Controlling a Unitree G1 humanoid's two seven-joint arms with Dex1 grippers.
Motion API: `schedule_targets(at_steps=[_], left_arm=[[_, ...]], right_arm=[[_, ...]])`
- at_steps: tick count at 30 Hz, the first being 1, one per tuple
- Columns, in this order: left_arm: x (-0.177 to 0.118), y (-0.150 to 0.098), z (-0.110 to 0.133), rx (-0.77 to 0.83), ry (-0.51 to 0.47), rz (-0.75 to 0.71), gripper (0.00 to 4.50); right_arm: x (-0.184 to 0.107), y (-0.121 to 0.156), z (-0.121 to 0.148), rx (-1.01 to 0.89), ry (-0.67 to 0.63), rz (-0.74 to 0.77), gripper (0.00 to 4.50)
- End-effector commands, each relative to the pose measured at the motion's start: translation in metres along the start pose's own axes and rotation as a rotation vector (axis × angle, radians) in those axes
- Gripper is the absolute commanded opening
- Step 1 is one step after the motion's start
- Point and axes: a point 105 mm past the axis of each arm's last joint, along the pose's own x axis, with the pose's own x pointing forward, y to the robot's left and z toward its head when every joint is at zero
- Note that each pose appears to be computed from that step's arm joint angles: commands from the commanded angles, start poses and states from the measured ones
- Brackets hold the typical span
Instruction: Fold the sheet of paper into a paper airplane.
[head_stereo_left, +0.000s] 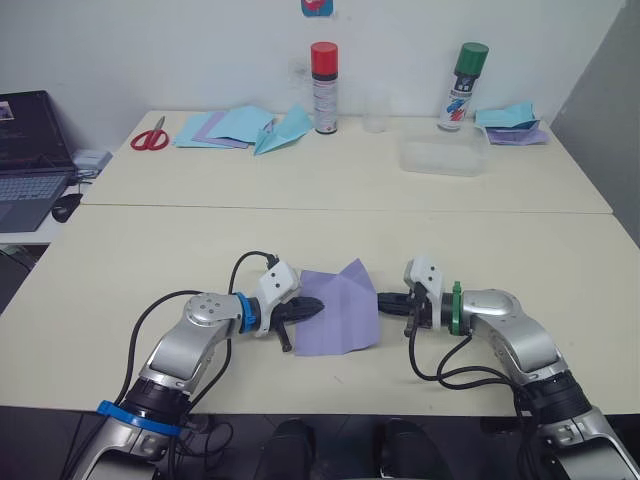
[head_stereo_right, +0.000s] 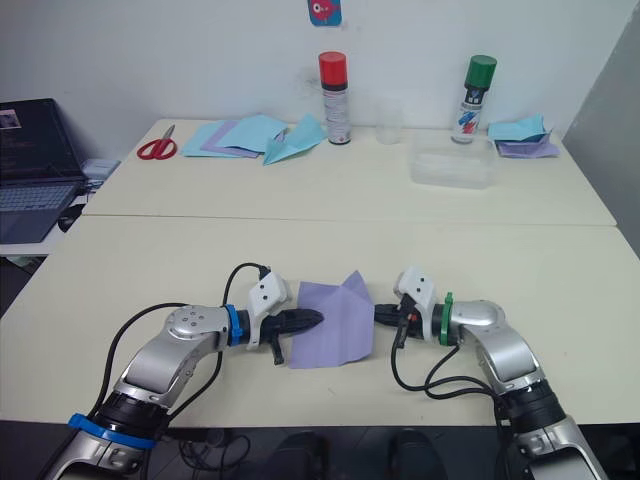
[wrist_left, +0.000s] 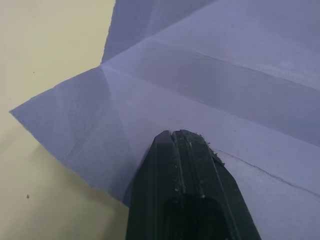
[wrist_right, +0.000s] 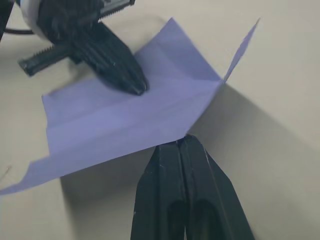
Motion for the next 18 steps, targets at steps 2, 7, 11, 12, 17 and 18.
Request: schedule_targets(at_steps=[2,7,11,12,17,18], left_arm=[[0.007,-0.007,-0.014,-0.014,0.056,-0.021,0.00],[0.008,-0.006,-0.014,-0.012,0.057,-0.022,0.00],[0.007,-0.005,-0.015,-0.008,0.060,-0.018,0.00],[0.006,-0.005,-0.015,-0.007,0.061,-0.017,0.00],[-0.001,-0.006,-0.018,-0.018,0.078,-0.035,0.00],[-0.002,-0.005,-0.018,-0.018,0.080,-0.029,0.00]], right_arm=[[0.001,0.001,0.024,-0.040,-0.076,-0.004,0.03],[0.013,0.011,0.026,-0.027,-0.095,0.026,0.03],[0.025,0.016,0.032,-0.034,-0.114,0.039,0.03],[0.026,0.016,0.033,-0.035,-0.117,0.040,0.03],[0.039,0.021,0.037,-0.054,-0.123,0.056,0.03],[0.042,0.022,0.035,-0.064,-0.116,0.060,0.03]])
